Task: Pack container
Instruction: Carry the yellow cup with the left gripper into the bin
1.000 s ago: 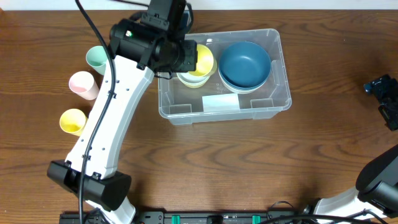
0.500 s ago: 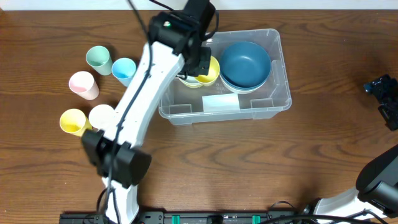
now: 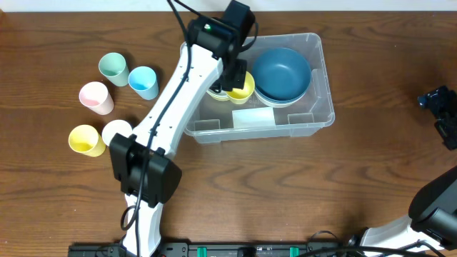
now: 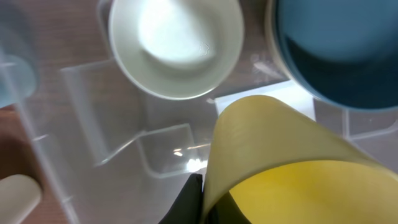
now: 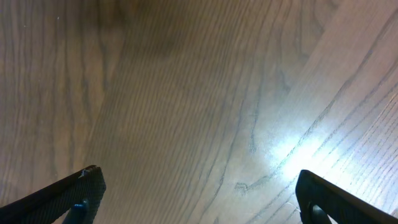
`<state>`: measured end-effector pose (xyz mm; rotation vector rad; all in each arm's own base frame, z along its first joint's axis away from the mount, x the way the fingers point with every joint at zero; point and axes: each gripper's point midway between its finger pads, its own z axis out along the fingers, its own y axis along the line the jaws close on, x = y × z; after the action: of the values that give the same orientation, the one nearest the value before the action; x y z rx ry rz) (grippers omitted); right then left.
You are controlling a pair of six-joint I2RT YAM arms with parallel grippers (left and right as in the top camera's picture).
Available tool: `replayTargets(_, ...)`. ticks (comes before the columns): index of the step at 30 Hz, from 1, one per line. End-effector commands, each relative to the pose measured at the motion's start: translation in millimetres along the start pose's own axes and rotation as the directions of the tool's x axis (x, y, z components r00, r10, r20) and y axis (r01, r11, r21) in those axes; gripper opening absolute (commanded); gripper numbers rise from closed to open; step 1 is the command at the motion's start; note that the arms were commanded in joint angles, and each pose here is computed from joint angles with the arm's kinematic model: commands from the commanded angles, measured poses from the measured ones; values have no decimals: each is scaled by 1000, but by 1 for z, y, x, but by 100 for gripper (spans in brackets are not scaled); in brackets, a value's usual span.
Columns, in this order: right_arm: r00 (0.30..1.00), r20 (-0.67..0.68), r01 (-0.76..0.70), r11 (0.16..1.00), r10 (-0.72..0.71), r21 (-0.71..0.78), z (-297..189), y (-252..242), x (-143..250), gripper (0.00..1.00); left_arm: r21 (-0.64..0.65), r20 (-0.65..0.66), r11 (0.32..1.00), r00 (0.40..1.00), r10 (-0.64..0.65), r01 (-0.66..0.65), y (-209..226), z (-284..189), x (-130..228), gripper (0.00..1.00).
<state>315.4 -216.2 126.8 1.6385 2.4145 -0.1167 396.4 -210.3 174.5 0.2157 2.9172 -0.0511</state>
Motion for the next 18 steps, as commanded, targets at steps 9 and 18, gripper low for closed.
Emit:
replayTargets(9,1000,3,-15,1000,15,12,1,-2,-1,99,-17,-93,996,992,-84,83,-19,41,13,6)
replayTargets(18,1000,3,-15,1000,15,12,1,-2,-1,99,-16,-141,993,983,-121,120,-23,59,19,6)
